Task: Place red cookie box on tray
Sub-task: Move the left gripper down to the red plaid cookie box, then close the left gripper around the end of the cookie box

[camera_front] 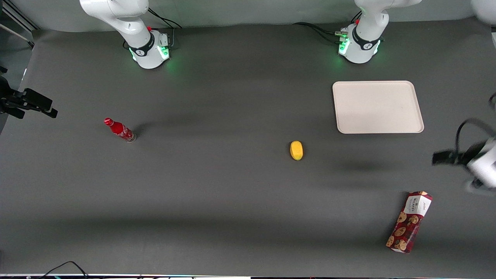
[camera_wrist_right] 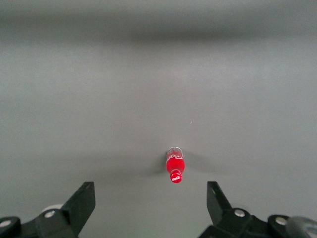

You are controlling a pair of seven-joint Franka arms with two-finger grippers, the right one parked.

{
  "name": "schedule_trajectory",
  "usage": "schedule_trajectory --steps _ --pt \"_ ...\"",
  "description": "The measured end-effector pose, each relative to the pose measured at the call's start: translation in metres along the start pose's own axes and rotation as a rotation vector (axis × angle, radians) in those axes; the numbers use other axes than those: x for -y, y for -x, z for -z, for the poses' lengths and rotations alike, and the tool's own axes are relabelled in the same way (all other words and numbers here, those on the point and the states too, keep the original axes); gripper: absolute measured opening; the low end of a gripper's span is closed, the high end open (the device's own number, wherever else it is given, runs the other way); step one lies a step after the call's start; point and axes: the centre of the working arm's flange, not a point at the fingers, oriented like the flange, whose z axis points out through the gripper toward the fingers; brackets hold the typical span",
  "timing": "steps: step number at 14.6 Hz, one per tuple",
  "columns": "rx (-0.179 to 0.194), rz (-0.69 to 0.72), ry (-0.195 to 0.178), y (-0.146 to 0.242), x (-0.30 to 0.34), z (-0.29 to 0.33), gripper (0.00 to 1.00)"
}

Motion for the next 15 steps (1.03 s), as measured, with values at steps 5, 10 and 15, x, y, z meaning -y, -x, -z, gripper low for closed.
schedule_trajectory --steps 5,10,15 --pt "-0.077 -0.1 -0.027 -0.055 0.017 -0.127 1.0" --pt "-0.207 -0.107 -0.073 -0.081 0.02 -0.182 0.99" --pt "-0.172 -0.138 -0.067 -0.081 0.021 -0.222 0.77"
